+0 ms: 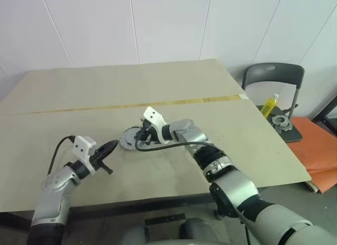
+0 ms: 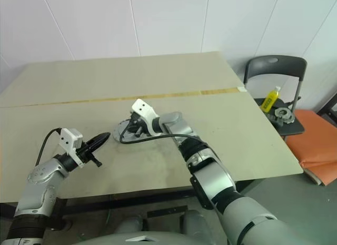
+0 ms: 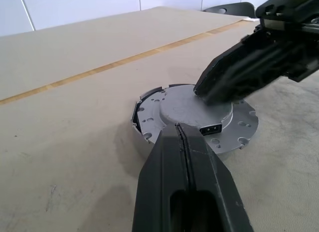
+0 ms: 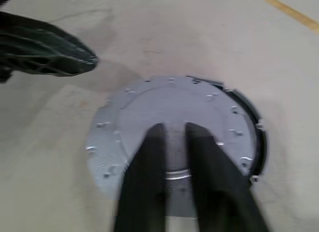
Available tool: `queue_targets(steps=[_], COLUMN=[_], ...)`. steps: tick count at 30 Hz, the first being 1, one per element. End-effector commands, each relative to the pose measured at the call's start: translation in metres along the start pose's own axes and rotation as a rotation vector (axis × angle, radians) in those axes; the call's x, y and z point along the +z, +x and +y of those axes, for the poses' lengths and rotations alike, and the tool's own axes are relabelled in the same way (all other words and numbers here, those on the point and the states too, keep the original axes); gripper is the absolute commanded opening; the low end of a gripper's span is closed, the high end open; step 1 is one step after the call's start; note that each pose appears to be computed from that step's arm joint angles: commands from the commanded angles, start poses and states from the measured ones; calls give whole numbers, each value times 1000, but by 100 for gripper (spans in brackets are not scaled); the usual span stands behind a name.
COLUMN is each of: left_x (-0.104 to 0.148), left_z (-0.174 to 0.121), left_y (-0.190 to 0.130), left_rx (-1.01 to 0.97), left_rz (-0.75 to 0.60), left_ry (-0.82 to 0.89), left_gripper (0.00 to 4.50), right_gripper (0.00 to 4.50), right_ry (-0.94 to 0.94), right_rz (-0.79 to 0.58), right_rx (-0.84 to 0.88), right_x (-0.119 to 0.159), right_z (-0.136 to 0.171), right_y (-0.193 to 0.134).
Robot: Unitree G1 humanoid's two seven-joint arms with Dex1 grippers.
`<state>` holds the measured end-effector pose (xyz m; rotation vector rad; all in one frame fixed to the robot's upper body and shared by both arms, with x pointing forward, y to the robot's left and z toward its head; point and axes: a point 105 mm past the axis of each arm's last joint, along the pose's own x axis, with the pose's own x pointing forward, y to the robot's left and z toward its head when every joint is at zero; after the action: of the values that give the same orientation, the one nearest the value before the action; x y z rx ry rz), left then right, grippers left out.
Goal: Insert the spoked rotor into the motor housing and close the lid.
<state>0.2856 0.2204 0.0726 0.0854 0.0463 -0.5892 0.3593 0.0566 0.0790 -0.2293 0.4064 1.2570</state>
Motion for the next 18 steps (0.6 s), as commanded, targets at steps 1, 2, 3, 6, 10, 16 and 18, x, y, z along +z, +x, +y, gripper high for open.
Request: queue_targets(steps=[1, 2, 3, 6, 10, 16, 18], left_x=[14, 14, 14, 14, 14, 13, 13], left_z=[6, 7, 7, 7, 9, 12, 12], left_y=[1, 1, 1, 1, 0, 0, 0], left_rx=[7, 8, 9, 11, 20, 29, 29], left_rz=[-33, -33, -32, -32, -34, -35, -33], left_ry=[48, 49, 49, 49, 47, 47, 46], left_gripper=[0, 0, 0, 0, 0, 0, 0], right_gripper=[217, 249, 279, 380, 447, 447, 447], right_ry=[38, 50, 62, 80, 115, 158, 161], right_rz=[-8, -13, -20, -39, -55, -102, -134], right_rx=[-4, -13, -17, -25, -33, -78, -98], right_x=[0, 1, 1, 3, 2, 5, 9], right_z=[1, 0, 0, 0, 1, -2, -4], right_y=[-1, -2, -2, -2, -3, -6, -6])
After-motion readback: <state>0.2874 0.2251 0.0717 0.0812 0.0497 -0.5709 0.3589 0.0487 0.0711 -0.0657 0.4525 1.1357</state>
